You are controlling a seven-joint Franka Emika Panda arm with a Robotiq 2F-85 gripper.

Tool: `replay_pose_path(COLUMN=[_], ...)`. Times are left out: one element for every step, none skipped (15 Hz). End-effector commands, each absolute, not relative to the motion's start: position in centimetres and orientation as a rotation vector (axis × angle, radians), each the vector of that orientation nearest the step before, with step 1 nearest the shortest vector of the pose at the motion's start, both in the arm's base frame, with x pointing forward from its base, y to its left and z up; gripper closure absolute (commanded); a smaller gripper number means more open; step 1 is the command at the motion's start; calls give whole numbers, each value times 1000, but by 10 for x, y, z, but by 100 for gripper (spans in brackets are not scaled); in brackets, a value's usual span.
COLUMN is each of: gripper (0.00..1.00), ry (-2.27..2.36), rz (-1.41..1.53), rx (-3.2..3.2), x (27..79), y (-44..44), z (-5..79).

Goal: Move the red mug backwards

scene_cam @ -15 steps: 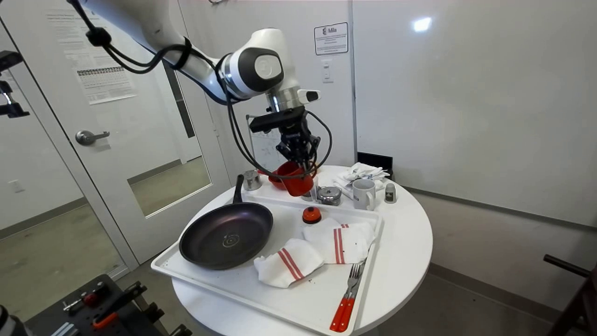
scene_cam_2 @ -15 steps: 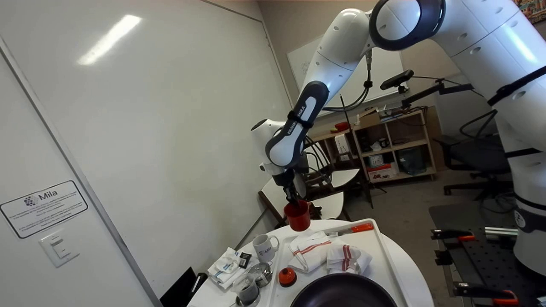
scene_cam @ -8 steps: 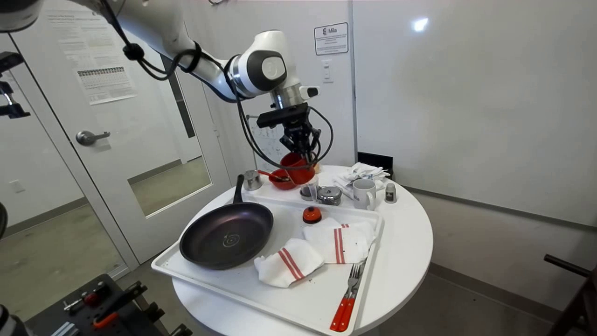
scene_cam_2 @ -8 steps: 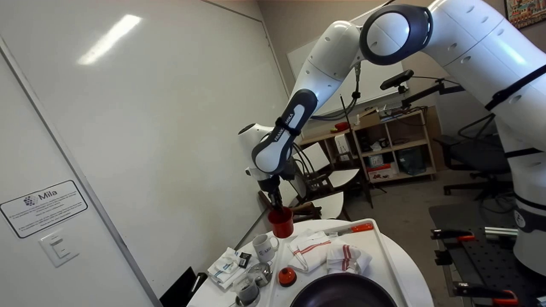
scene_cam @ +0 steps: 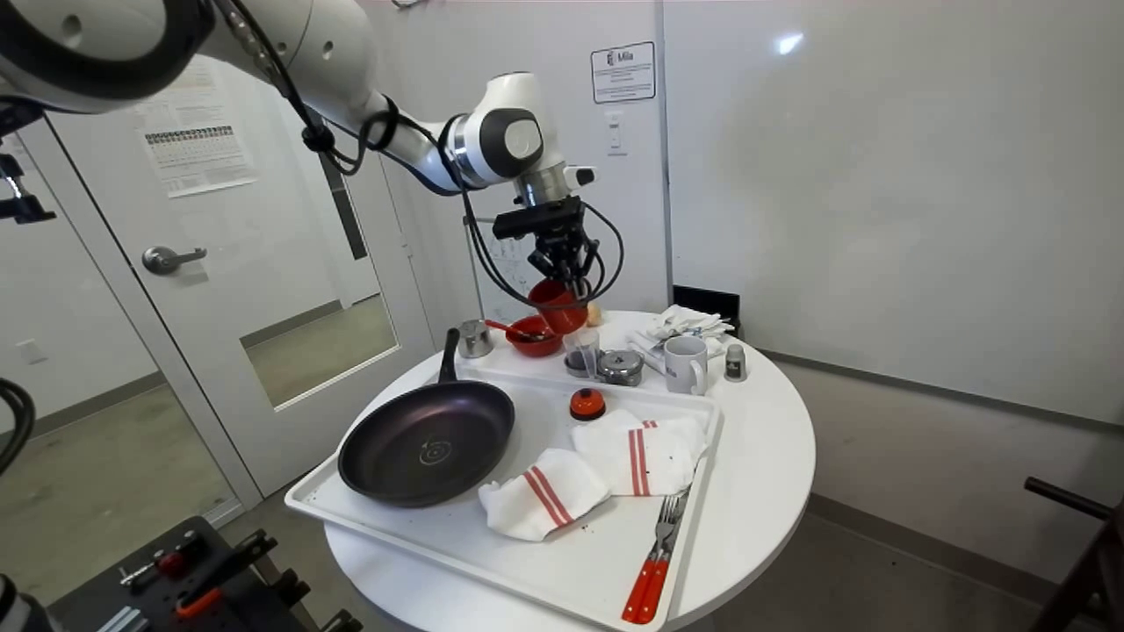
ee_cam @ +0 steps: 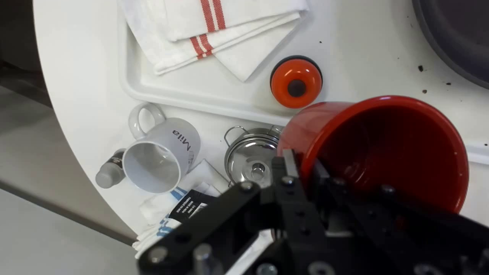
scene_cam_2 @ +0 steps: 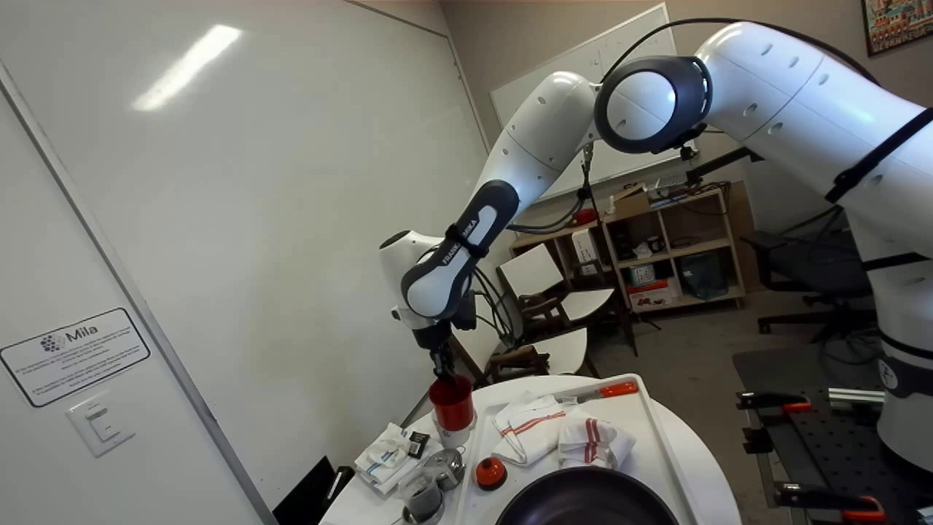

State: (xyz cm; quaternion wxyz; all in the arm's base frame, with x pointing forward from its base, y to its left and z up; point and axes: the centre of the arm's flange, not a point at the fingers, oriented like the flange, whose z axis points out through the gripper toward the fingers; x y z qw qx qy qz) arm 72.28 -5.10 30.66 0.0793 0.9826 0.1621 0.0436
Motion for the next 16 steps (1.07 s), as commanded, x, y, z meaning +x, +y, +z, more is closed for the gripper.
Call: replay_pose_path(gripper=[98,98,98,98,98,98,98,98,98,98,98,98,98,98,98,98], ry=[543,555,562,571,578,584,587,592,592,595,592,591,589,581,577,569], rz=[99,92,84,71,58,43,25,10,-3,-9,-13,-14,-15,-17,-23,-28], rx=[2946,2950,2954,2959,2958,2965,2970,2972,2975,2979,2980,2983,2986,2994,3002,3006], x=[760,765,768,772,774,774,772,770,765,761,756,753,751,750,749,749], y=[-33,-26,-20,-13,-7,-2,3,6,8,9,9,8,6,4,3,1], z=[302,299,295,289,284,278,273,269,265,262,259,257,254,250,247,242])
